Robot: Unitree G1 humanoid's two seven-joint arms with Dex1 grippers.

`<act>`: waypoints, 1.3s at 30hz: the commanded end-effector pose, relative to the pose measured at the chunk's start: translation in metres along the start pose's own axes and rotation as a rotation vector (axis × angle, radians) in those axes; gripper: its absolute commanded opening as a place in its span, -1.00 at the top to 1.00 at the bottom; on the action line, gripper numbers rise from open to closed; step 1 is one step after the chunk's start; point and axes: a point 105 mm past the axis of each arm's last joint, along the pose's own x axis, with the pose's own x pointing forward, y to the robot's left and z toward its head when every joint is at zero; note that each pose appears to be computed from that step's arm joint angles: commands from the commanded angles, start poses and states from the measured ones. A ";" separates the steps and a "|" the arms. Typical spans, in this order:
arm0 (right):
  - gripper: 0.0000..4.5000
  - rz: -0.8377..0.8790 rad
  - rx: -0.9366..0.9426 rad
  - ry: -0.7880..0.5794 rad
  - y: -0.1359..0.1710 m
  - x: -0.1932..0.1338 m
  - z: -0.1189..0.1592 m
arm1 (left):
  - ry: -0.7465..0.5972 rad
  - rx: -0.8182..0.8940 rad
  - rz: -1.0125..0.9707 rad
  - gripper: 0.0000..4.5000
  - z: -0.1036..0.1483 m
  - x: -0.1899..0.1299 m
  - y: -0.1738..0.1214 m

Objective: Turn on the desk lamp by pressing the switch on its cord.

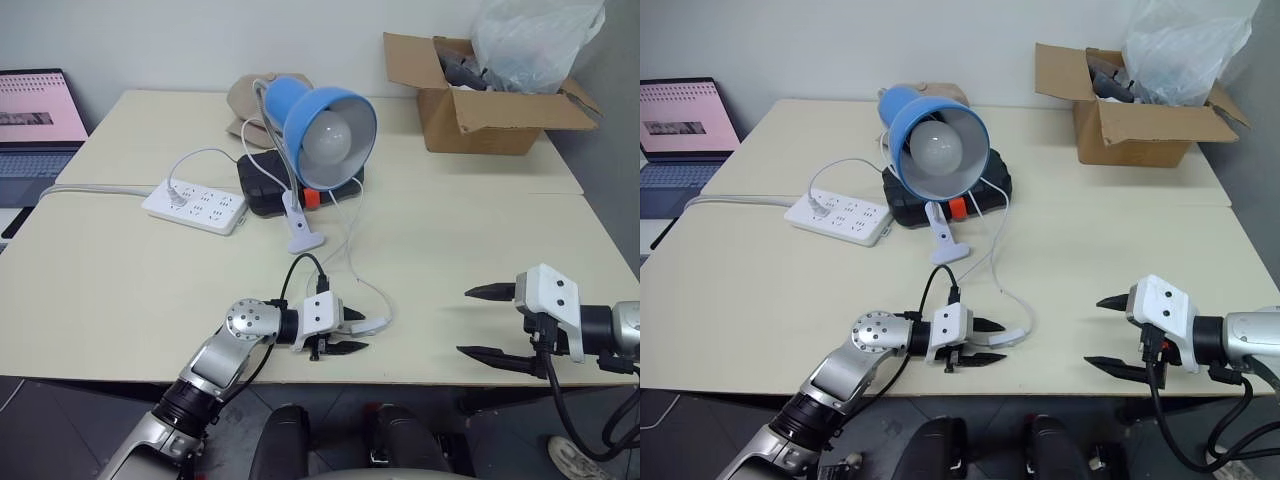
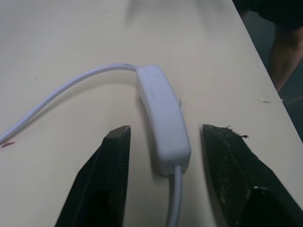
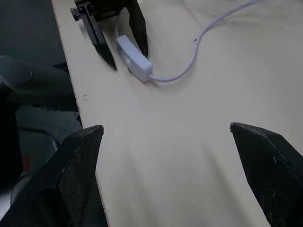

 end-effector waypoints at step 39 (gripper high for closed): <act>-1.00 0.189 -0.088 -0.193 -0.008 0.132 0.082 | 0.003 0.071 0.068 0.82 0.037 -0.055 0.050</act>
